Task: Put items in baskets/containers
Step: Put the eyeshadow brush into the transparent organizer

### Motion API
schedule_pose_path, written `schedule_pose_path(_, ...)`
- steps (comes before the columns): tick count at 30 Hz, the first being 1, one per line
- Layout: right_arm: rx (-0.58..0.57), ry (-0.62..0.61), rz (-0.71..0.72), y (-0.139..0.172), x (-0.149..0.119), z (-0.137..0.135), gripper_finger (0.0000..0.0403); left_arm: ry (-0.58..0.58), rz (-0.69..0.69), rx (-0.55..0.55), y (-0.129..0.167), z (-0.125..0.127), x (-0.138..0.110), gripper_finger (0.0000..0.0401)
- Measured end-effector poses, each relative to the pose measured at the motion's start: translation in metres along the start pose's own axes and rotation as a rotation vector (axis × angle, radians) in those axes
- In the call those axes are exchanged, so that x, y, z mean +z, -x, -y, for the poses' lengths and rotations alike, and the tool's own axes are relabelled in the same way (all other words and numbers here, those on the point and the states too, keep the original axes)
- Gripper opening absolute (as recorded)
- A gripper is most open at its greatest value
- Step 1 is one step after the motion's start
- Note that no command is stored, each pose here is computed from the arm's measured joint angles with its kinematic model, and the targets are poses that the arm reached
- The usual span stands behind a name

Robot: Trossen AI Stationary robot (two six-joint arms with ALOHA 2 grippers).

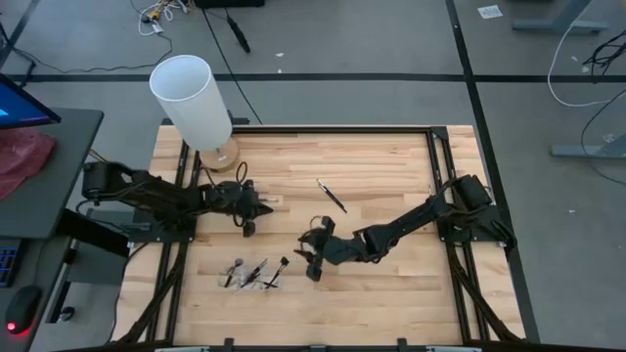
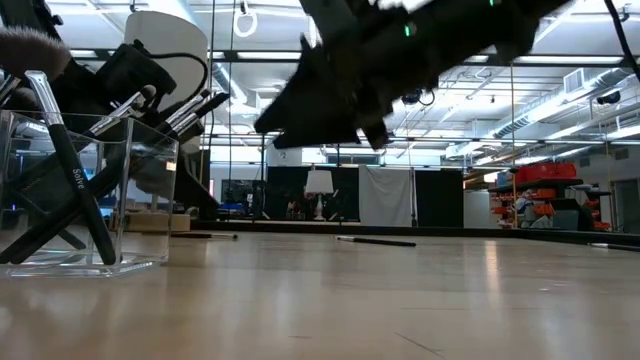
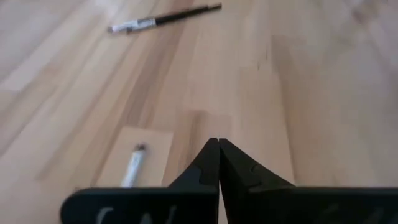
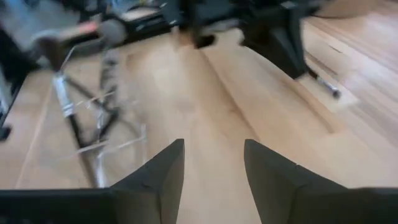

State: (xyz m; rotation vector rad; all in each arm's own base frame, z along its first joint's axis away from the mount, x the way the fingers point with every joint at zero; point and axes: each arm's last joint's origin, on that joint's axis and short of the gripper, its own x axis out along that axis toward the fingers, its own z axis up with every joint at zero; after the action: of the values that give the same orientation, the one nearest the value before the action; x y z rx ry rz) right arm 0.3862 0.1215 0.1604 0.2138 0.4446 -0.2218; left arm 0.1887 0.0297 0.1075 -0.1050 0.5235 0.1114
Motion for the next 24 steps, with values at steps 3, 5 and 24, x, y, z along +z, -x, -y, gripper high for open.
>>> schedule_pose_path(3, -0.005, -0.101, 0.036, -0.002, -0.012, 0.016, 0.0168, -0.004, 0.037, -0.009, 0.003, 0.001, 0.005, 0.0001)
schedule_pose_path(5, -0.007, -0.151, 0.052, -0.001, -0.018, 0.024, 0.0168, -0.008, 0.047, -0.008, 0.005, 0.001, 0.007, 0.0003)
schedule_pose_path(24, 0.063, -0.154, 0.207, 0.002, -0.008, 0.022, 0.0168, 0.151, -0.196, 0.362, -0.021, -0.073, 0.022, 0.0186)
